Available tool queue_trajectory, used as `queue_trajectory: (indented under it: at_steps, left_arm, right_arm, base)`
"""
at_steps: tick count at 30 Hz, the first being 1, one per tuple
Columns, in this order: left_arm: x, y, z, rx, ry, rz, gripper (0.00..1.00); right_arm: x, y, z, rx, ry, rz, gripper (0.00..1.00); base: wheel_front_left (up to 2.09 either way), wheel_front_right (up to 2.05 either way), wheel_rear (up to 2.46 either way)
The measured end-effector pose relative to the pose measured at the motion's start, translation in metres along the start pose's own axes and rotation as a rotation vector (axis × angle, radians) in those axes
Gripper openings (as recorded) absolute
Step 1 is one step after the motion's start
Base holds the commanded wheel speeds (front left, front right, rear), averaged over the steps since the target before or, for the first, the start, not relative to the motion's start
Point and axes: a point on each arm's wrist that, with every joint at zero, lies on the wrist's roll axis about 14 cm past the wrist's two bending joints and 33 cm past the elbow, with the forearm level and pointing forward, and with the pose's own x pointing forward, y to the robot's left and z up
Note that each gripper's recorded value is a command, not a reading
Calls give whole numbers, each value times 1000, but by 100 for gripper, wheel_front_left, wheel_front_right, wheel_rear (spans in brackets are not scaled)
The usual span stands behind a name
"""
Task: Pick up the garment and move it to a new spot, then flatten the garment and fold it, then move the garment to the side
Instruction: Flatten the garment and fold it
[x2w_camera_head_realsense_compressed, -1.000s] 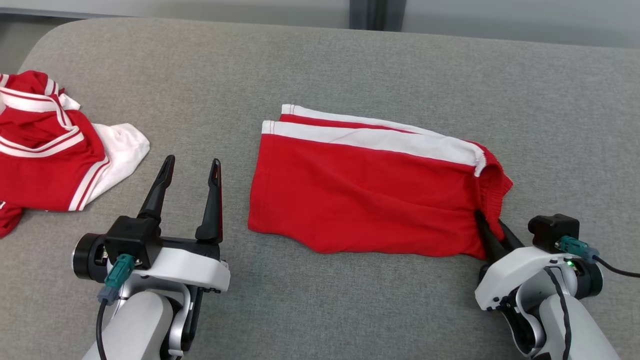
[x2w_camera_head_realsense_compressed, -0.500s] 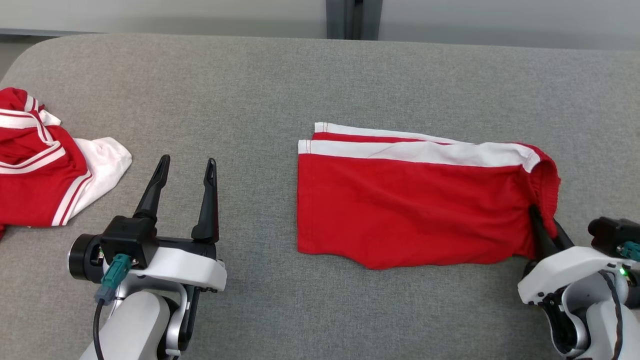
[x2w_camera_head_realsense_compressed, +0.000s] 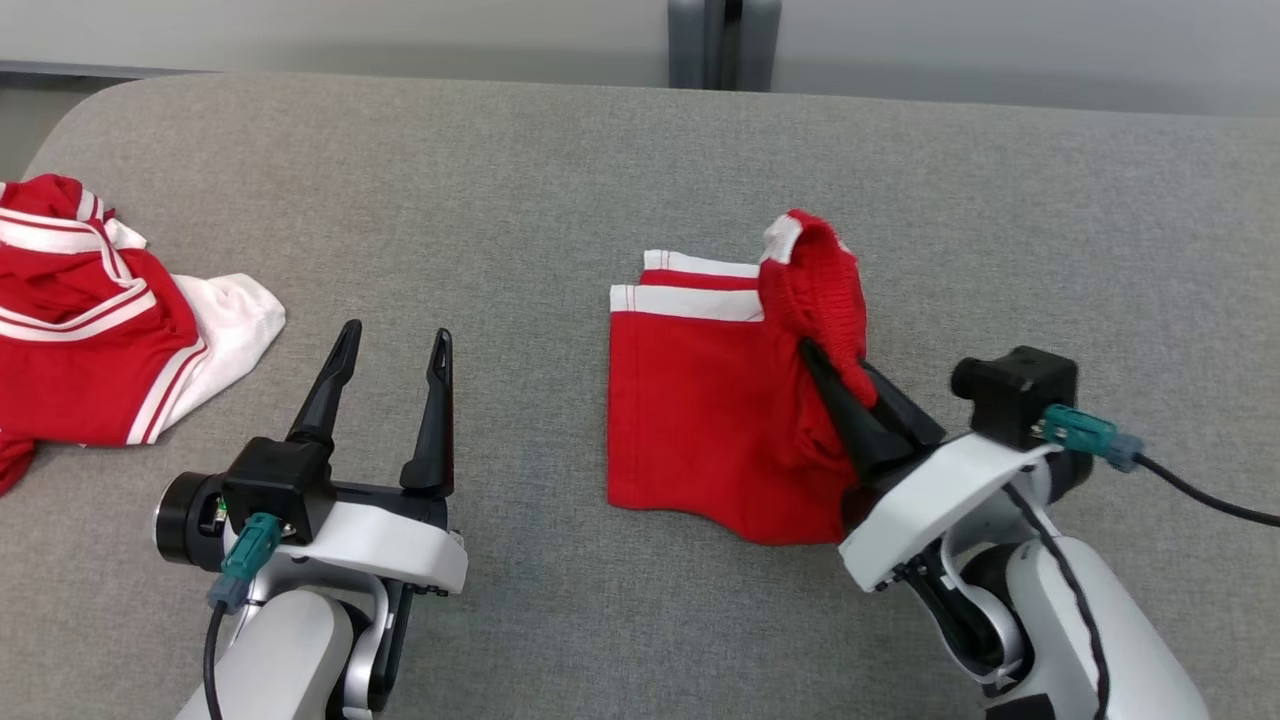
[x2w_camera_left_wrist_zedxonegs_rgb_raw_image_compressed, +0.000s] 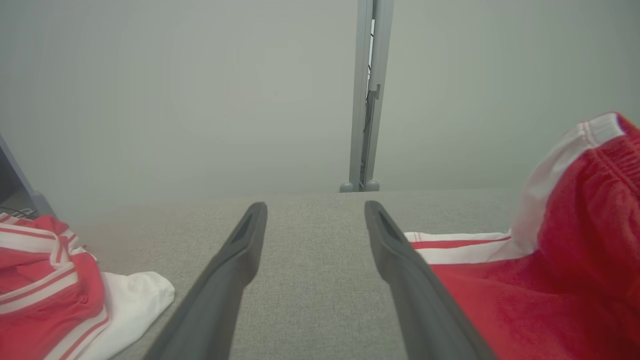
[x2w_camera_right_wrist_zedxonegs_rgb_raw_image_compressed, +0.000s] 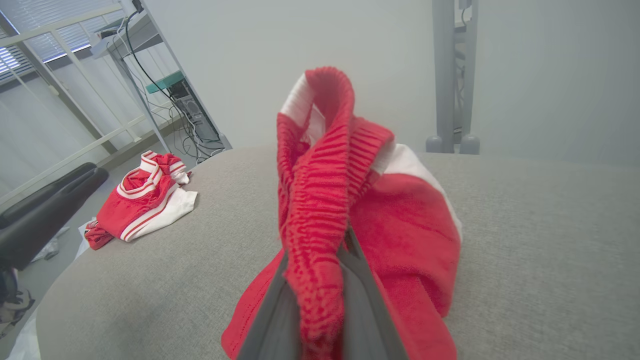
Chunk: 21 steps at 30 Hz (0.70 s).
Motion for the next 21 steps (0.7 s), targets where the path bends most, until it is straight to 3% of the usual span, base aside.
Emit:
queue_trajectory:
  at_steps: [4,14,17,21]
  left_arm:
    - [-3,1,-2,1,10,2,100]
    - [-10,-1,-13,-9,44,-5,100]
    - [-9,-2,-13,-13,43,-5,100]
    - [-9,-2,-15,-12,49,-3,100]
  right_arm:
    - [16,20,-20,13,64,72,0]
    - [48,29,-67,-6,199,122,1]
    - [53,32,-72,-4,205,139,100]
    - [55,47,-74,20,193,186,100]
  base:
    - [0,0,0]
    - [0,0,0]
    - [0,0,0]
    - [0,0,0]
